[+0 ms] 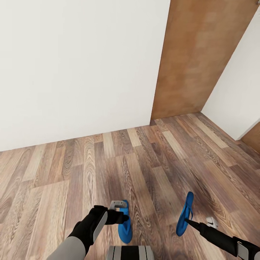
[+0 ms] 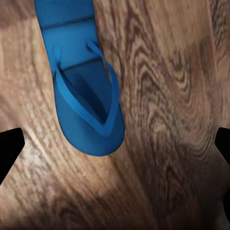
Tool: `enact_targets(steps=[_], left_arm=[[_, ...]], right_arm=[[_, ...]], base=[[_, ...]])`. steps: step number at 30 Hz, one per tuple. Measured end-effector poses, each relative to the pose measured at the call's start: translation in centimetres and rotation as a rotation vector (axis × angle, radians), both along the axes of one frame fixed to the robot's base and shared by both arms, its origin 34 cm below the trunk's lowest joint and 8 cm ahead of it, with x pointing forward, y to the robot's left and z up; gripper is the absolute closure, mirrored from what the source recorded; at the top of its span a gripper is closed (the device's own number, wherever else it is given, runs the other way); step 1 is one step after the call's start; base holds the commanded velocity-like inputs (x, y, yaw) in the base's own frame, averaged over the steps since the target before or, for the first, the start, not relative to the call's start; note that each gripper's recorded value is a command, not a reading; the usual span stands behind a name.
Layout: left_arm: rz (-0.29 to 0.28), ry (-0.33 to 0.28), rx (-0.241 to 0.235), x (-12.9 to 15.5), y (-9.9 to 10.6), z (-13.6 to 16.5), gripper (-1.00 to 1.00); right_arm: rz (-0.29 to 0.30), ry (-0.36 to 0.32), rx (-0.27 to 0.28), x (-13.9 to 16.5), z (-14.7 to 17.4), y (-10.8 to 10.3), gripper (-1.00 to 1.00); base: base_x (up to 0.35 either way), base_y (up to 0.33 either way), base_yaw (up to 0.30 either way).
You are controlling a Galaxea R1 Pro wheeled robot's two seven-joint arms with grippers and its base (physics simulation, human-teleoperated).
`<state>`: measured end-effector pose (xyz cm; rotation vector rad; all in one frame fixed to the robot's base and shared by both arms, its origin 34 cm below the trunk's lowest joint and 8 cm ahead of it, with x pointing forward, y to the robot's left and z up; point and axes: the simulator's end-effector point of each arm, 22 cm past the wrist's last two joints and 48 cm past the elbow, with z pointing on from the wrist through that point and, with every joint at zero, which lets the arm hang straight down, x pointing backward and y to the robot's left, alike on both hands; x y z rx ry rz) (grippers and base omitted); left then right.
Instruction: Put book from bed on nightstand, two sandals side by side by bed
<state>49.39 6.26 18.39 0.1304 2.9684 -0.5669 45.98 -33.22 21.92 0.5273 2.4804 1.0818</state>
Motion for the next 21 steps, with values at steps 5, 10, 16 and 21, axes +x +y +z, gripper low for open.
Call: enact_targets(steps=[5,10,16,21], left_arm=[[0.0,0.0,0.0,0.0,0.0,0.0,-1.0],[0.0,0.0,0.0,0.0,0.0,0.0,-1.0],[0.0,0.001,0.003,0.0,0.1,0.0,-1.0],[0.012,-0.046,0.001,2.0,0.1,1.0,-1.0]], right_arm=[[0.0,0.0,0.0,0.0,0.0,0.0,1.0],[0.0,0.0,0.0,0.0,0.0,0.0,1.0],[0.0,0.0,0.0,0.0,0.0,0.0,1.0],[0.001,0.0,0.0,0.0,0.0,0.0,1.0]], base=[[-0.01,0.0,0.0],[-0.001,0.0,0.0],[0.0,0.0,0.0],[0.0,0.0,0.0]])
